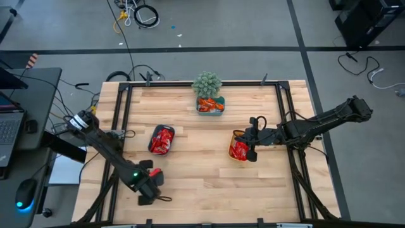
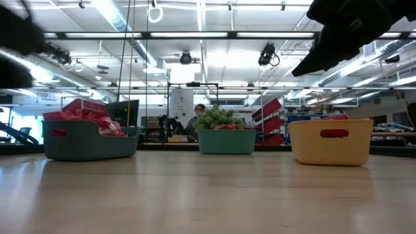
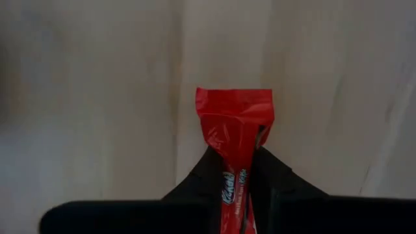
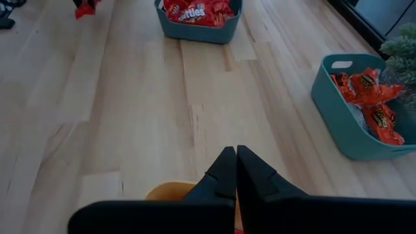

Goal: Sort candy
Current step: Put the red chocolate into the yellow bin

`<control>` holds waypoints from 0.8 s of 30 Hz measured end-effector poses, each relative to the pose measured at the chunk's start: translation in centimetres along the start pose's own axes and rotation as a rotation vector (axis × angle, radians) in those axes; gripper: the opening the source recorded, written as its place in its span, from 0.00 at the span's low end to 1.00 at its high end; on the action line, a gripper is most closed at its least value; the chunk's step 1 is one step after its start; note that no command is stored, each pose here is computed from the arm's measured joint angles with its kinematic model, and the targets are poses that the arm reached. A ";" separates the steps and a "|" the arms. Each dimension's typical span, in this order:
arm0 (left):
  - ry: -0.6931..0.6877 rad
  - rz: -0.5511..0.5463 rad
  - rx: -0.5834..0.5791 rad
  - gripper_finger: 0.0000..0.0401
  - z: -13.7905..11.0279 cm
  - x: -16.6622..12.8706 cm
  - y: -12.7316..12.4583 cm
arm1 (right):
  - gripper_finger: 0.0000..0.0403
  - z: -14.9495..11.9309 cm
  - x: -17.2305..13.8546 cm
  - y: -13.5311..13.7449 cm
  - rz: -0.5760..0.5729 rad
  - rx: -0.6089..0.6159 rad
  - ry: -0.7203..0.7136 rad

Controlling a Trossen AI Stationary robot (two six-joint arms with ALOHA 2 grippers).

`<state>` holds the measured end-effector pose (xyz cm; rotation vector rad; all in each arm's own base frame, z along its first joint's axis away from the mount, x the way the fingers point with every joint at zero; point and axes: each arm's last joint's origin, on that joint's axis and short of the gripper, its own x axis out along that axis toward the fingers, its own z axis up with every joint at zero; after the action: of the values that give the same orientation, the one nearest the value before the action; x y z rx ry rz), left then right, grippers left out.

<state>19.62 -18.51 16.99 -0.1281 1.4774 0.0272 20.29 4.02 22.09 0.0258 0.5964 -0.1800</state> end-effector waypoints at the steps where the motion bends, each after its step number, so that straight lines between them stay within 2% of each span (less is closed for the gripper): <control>1: -0.029 0.004 0.004 0.11 0.5 -0.3 0.0 | 0.00 0.0 0.0 0.0 0.000 -0.010 -0.002; 6: -0.167 0.055 -0.020 0.11 4.0 -1.7 1.6 | 0.00 0.0 -0.8 -0.3 0.000 -0.019 -0.004; 10: -0.319 0.063 -0.075 0.11 8.2 -2.9 4.4 | 0.00 0.0 -1.7 -0.7 -0.017 0.028 -0.012; 14: -0.566 -0.032 -0.225 0.11 13.0 -4.3 8.0 | 0.00 -0.9 -2.0 -1.5 -0.078 0.151 0.076; 18: -0.818 -0.163 -0.369 0.11 16.5 -5.9 11.2 | 0.00 -2.9 -2.2 -2.1 -0.139 0.268 0.286; 21: -0.924 -0.270 -0.377 0.11 18.1 -6.3 12.3 | 0.00 -4.2 -2.8 -1.6 -0.086 0.280 0.439; 24: -0.978 -0.345 -0.355 0.11 19.2 -6.0 12.5 | 0.00 -4.7 -3.2 -0.6 0.001 0.241 0.499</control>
<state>36.89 -3.78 23.74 -0.5698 0.4501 0.0617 15.00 4.26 19.98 0.3113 1.0695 -0.2464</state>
